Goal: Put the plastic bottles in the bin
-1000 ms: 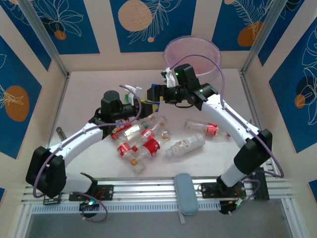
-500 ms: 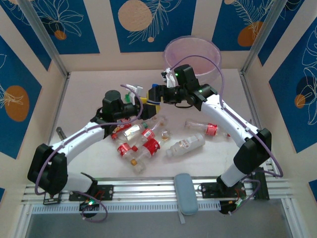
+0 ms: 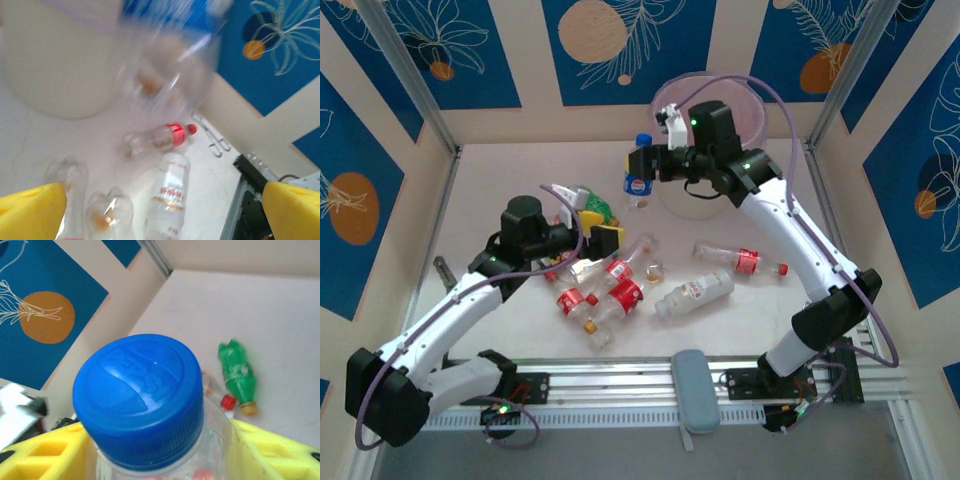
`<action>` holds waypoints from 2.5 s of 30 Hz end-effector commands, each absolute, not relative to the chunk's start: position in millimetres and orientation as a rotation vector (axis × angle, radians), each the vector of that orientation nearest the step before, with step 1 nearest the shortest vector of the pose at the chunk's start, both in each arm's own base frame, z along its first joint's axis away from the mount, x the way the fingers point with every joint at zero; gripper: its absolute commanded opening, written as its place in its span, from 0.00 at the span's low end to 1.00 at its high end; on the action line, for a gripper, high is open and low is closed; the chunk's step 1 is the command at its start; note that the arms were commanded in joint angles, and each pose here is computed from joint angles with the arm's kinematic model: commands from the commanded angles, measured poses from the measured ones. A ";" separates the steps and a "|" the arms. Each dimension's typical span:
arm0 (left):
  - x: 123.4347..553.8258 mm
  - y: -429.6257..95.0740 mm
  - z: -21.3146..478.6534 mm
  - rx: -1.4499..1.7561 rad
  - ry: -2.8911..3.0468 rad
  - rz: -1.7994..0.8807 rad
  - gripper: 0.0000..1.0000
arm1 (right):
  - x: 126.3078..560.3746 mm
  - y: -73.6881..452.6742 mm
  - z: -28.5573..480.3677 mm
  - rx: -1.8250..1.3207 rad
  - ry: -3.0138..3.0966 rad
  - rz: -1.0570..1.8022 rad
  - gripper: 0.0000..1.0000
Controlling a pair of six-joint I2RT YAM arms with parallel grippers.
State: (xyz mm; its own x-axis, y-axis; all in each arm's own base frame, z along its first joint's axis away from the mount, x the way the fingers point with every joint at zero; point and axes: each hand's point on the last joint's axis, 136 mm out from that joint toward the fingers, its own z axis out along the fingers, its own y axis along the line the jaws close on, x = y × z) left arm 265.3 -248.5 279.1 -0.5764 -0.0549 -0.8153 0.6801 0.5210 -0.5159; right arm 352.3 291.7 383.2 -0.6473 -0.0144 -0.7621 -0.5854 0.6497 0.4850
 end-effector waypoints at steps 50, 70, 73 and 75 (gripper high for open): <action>204.9 -122.9 87.5 -0.476 2.766 -0.547 0.87 | 579.7 129.1 191.9 -0.113 2.462 0.332 0.74; 196.7 -139.9 59.0 -0.546 2.821 -0.590 0.88 | 539.7 143.6 343.7 -0.244 2.206 0.423 0.99; 200.6 -142.4 54.5 -0.555 2.818 -0.589 0.88 | 516.7 148.8 368.7 -0.272 2.171 0.440 0.99; 202.7 -142.8 51.3 -0.567 2.812 -0.584 0.88 | 499.1 154.0 379.6 -0.299 2.154 0.450 0.99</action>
State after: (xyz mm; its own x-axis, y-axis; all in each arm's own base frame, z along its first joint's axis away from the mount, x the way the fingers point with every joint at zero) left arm 202.0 -139.1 56.8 -0.9090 -0.3943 -0.1350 -0.3109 0.8574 -0.4102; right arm 534.8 140.2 339.9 -0.6261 -0.0203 -0.7795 -0.2894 0.9343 0.2081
